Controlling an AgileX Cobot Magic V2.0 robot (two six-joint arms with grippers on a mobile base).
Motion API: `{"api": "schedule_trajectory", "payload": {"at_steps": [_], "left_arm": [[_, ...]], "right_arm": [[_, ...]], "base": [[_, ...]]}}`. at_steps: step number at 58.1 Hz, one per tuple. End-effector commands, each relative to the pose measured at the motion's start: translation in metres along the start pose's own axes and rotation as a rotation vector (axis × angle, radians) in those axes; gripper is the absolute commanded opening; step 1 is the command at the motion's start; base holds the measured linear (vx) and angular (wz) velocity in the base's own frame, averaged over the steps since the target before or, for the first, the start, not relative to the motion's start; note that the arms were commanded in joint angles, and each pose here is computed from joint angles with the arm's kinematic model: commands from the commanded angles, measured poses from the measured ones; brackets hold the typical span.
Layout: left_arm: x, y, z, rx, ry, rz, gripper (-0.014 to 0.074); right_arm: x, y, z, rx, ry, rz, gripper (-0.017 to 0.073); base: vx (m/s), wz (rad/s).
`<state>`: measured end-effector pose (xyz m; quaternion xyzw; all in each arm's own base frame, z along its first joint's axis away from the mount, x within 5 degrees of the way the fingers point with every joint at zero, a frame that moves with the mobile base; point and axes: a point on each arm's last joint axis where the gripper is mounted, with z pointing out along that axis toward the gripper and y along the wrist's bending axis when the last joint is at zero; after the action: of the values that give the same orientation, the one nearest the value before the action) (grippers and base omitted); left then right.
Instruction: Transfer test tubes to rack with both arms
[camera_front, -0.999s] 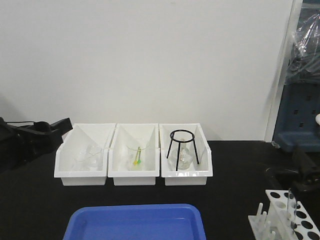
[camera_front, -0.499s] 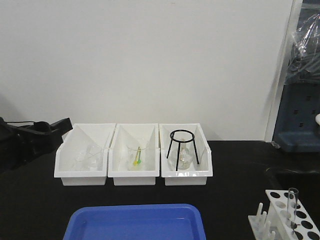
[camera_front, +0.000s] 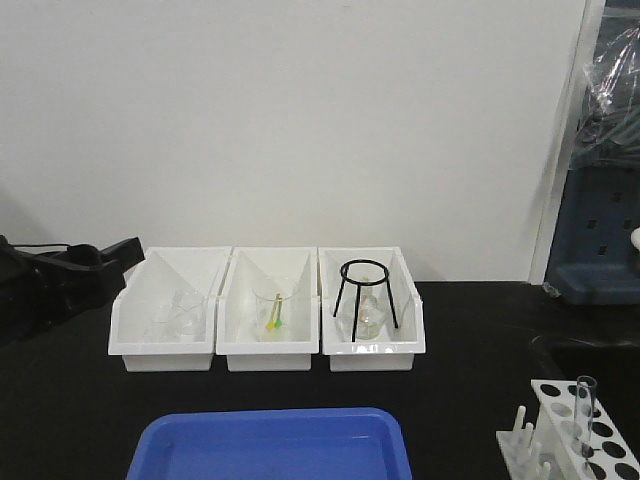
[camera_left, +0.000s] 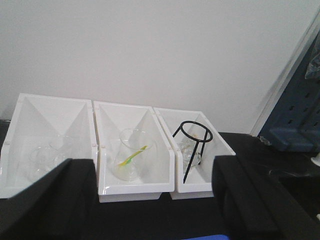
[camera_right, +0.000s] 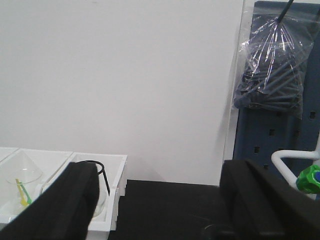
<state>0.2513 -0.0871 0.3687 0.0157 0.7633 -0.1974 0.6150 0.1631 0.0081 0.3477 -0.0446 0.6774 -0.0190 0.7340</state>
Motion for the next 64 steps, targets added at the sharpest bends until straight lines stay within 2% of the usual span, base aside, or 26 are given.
{"api": "schedule_trajectory", "payload": {"at_steps": [1, 9, 17, 23, 31, 39, 48, 53, 55, 61, 62, 64], "left_arm": [[-0.026, -0.003, -0.016, 0.018, -0.119, 0.063, 0.0576], [-0.029, 0.004, -0.036, -0.047, -0.066, 0.205, 0.0500], [-0.022, 0.011, -0.064, -0.081, -0.083, 0.365, 0.0344], [-0.001, 0.020, -0.085, -0.095, -0.152, 0.416, 0.0187], [0.040, 0.037, -0.121, -0.143, -0.251, 0.417, -0.0007], [0.087, 0.050, -0.156, -0.205, -0.277, 0.389, -0.0006], [0.123, 0.058, -0.180, -0.267, -0.338, 0.380, -0.0004], [0.140, 0.060, -0.188, -0.275, -0.385, 0.374, -0.0004], [0.148, 0.062, -0.189, -0.275, -0.392, 0.361, -0.0004], [0.170, 0.069, -0.189, -0.262, -0.415, 0.255, -0.0004], [0.171, 0.070, -0.188, -0.262, -0.399, 0.222, -0.0004], [0.172, 0.070, -0.186, -0.266, -0.347, 0.193, -0.0004]], "right_arm": [[-0.020, -0.003, -0.001, 0.022, -0.117, -0.021, 0.0566], [-0.020, -0.003, -0.001, 0.022, -0.117, -0.021, 0.0566], [-0.020, -0.003, -0.001, 0.022, -0.117, -0.021, 0.0566], [-0.020, -0.003, -0.001, 0.022, -0.117, -0.021, 0.0566], [-0.020, -0.003, -0.001, 0.021, -0.116, -0.021, 0.0566], [-0.020, -0.003, -0.001, 0.021, -0.116, -0.021, 0.0566], [-0.020, -0.003, -0.001, 0.021, -0.117, -0.021, 0.0566], [-0.020, -0.003, -0.001, 0.021, -0.117, -0.021, 0.0566], [-0.020, -0.003, -0.001, 0.021, -0.117, -0.021, 0.0566], [-0.020, -0.003, -0.001, 0.022, -0.119, -0.021, 0.0566], [-0.020, -0.003, -0.001, 0.022, -0.117, -0.021, 0.0566], [-0.019, -0.003, -0.001, 0.020, -0.110, -0.021, 0.0566]], "base": [[0.00, 0.00], [0.00, 0.00], [0.00, 0.00], [0.00, 0.00], [0.00, 0.00], [0.00, 0.00], [0.00, 0.00], [0.00, 0.00], [0.00, 0.00], [0.00, 0.00], [0.00, 0.00], [0.00, 0.00]]}}
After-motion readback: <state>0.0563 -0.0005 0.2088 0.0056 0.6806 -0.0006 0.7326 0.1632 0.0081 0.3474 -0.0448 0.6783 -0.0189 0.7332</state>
